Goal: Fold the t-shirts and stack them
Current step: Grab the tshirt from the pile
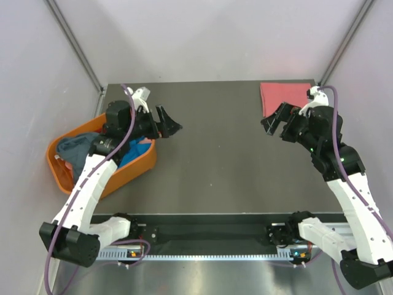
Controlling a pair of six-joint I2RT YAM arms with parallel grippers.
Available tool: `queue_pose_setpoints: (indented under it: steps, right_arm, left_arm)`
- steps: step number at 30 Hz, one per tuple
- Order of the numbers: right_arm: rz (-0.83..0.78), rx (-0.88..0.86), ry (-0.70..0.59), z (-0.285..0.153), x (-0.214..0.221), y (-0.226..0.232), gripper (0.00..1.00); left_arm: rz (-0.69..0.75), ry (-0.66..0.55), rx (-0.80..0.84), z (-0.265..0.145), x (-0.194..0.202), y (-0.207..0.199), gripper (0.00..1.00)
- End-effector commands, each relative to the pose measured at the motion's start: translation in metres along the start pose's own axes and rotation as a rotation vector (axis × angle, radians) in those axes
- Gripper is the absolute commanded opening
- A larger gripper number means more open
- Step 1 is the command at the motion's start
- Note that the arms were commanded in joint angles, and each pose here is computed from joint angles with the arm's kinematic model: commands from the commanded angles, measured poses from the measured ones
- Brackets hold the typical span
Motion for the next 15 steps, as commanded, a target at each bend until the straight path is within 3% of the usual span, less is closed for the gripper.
queue_pose_setpoints:
  steps: [1,7,13,15]
  right_arm:
    - [-0.006,-0.012,-0.047,0.001,-0.01,0.004,1.0]
    - [0.042,-0.063,-0.013,0.015,0.005,0.011,1.0]
    - [0.097,-0.167,0.015,0.024,0.018,0.026,1.0]
    - [0.112,-0.214,0.017,0.028,0.023,0.032,1.0]
  left_arm:
    - [0.051,-0.224,-0.159,-0.023,-0.044,0.003,0.99]
    - [-0.019,-0.537,-0.634,-0.071,-0.092,0.056,0.99]
    - [-0.06,-0.632,-0.953,-0.116,-0.106,0.109,0.96]
    - [-0.099,-0.601,-0.965,-0.114,-0.098,0.129,0.95]
Point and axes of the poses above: each gripper's point midway between its finger pads, its own z axis out along the fingers, its own y axis along the line the jaws close on, x = y × z, the point moved 2 cm from there along -z, back along the fingers, and after that the axes turned 11 degrees about -z, right-handed, at the moved point
